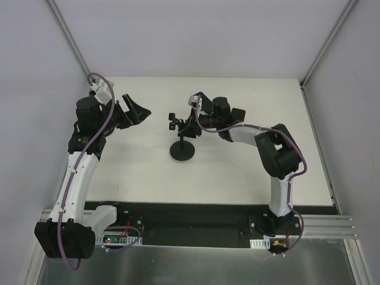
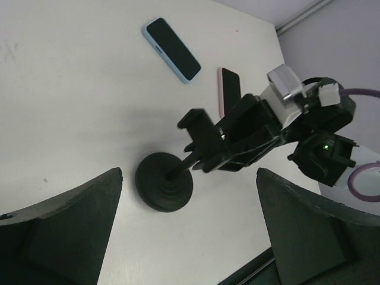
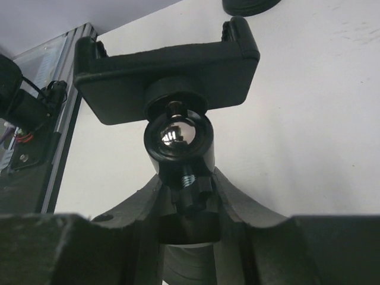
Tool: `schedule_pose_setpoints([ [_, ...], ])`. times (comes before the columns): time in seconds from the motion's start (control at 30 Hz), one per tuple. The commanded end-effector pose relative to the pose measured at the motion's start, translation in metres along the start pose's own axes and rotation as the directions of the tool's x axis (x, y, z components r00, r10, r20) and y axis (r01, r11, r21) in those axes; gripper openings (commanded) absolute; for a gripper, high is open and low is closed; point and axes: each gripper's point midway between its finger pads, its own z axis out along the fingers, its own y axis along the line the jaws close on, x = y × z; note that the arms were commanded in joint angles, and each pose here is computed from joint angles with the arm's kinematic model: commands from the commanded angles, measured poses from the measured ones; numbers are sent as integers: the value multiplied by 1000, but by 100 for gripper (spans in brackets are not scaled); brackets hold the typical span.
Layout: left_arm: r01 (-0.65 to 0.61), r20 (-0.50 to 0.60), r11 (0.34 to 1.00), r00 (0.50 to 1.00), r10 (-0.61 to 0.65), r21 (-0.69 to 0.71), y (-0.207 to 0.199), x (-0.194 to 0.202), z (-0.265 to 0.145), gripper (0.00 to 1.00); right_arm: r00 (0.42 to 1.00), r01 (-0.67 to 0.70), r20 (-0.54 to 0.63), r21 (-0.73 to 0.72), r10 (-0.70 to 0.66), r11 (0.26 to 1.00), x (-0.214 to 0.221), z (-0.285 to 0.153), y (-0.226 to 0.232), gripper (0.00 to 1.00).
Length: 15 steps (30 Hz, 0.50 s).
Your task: Place the phone on the phone stand
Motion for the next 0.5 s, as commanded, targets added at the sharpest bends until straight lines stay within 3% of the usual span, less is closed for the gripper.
schedule_pose_setpoints([
  [0.0, -67, -42, 986, 996, 74, 156, -37, -10, 14, 93, 995, 89, -40, -138, -96, 986, -10, 5, 35, 9],
  [0.13, -37, -135, 976, 989, 68, 216, -49, 0, 35, 93, 984, 96, -141, -89, -108, 991, 7, 6, 38, 22],
  [0.17, -11, -167, 977, 985, 48, 215, -45, 4, 42, 92, 976, 135, -161, -72, -145, 988, 11, 5, 36, 32],
  [0.27, 27, -196, 979, 980, 14, 204, -46, 5, 44, 88, 967, 146, -214, 23, -137, 989, 21, 0, 33, 48],
  [0.43, -37, -144, 985, 988, 62, 170, -59, -21, 35, 88, 971, 99, -236, 228, -43, 969, 28, -23, 29, 73],
  [0.47, -43, -139, 984, 988, 67, 170, -60, -21, 32, 88, 971, 79, -240, 256, -16, 963, 31, -28, 31, 82],
])
